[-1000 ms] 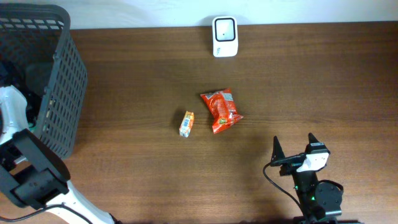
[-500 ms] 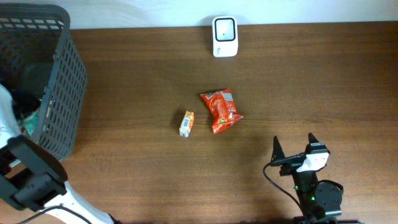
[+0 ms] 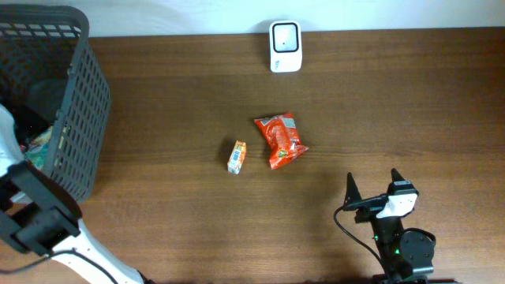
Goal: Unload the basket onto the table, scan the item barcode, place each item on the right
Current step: 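Grasp the small green-white tissue pack in the basket with the left gripper, then carry the tissue pack toward the scanner and drop it on the table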
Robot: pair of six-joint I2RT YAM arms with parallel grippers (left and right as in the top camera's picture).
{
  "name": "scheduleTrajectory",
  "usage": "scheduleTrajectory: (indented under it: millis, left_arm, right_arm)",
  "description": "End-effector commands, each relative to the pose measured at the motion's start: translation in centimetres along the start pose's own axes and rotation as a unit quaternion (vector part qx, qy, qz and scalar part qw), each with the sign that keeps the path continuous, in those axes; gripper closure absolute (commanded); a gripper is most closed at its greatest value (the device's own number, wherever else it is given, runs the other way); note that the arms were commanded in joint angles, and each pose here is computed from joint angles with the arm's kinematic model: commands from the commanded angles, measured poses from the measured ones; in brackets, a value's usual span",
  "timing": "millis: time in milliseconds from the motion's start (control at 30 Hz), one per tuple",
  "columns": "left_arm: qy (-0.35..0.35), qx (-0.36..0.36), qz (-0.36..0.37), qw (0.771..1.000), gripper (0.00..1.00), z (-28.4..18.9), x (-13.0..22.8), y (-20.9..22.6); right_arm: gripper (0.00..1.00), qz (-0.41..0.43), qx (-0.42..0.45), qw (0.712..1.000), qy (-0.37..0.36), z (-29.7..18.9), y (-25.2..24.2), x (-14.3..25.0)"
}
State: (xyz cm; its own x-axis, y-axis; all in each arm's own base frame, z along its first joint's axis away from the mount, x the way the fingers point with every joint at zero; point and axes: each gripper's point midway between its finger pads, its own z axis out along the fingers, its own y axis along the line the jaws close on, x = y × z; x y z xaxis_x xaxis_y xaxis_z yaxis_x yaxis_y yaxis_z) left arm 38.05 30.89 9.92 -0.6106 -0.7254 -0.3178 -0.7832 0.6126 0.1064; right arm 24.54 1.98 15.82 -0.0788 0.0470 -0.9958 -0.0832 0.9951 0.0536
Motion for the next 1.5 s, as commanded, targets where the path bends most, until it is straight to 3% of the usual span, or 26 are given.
scheduleTrajectory:
  millis: [0, 367, 600, 900, 1100, 1267, 1467]
  left_arm:
    - [0.039, -0.005, 0.014, 0.999, 0.36, 2.9, 1.7, -0.2]
    - [0.073, -0.053, 0.026, 0.996, 0.46, 4.2, 3.3, 1.3]
    - [0.071, -0.052, 0.025, 0.996, 0.99, 3.2, 2.7, 1.4]
    - [0.008, -0.015, 0.009, 1.0, 1.0, -6.4, -2.3, 1.2]
    - [-0.135, 0.061, -0.005, 0.989, 1.0, -19.3, -6.0, -0.1]
    - [-0.23, 0.121, 0.004, 0.966, 1.0, -27.3, -5.4, -3.8]
    - [-0.26, 0.161, 0.095, 0.947, 1.0, -31.4, -1.2, -12.8]
  right_arm:
    - [0.02, 0.002, 0.009, 1.0, 0.002, 0.0, -0.4, 0.3]
    - [0.02, 0.002, 0.009, 1.0, 0.002, 0.0, -0.4, 0.3]
    - [0.02, 0.002, 0.009, 1.0, 0.002, 0.0, -0.4, 0.3]
    - [0.02, 0.002, 0.009, 1.0, 0.002, 0.0, -0.4, 0.3]
    - [0.02, 0.002, 0.009, 1.0, 0.002, 0.0, -0.4, 0.3]
    - [0.02, 0.002, 0.009, 1.0, 0.002, 0.0, -0.4, 0.3]
    - [0.02, 0.002, 0.009, 1.0, 0.002, 0.0, -0.4, 0.3]
